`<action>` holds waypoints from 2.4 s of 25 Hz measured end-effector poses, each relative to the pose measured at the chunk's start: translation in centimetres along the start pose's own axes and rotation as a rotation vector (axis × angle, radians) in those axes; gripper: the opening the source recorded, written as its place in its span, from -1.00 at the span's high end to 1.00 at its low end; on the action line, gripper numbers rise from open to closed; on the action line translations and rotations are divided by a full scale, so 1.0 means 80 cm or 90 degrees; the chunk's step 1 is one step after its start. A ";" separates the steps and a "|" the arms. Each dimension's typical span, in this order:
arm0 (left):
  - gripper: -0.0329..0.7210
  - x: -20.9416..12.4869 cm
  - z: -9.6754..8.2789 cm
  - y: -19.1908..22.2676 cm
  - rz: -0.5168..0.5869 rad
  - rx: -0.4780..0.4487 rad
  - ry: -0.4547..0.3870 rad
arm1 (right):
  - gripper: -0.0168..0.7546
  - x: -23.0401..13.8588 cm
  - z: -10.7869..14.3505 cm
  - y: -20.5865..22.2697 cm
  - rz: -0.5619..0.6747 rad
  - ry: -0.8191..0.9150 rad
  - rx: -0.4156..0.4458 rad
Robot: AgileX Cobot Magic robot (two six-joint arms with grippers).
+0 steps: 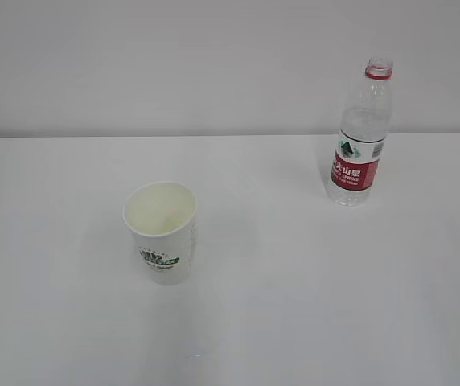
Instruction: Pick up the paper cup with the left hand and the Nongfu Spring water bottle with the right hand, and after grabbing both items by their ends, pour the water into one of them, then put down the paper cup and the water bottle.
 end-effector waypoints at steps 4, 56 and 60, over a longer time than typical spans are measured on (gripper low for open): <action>-0.66 0.015 -0.004 0.010 -0.023 -0.007 0.001 | -0.78 0.005 -0.002 0.002 -0.013 0.001 -0.004; -0.65 0.110 -0.035 0.150 -0.156 -0.053 0.010 | -0.63 0.099 -0.034 0.116 -0.115 -0.006 -0.037; -0.65 0.110 -0.036 0.175 -0.138 -0.051 0.011 | -0.62 0.101 -0.034 0.129 -0.110 -0.007 -0.035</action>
Point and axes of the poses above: a point on each arm's last joint axis where the gripper is mounted, y pointing out along that axis toward the gripper, z along the wrist's bending axis when the last joint is at zero, x = y × z, the point moved 1 cm from there along y, pointing out along that axis toward the gripper, and after that the axes turned 14 degrees about -y, right-handed, at the moved point
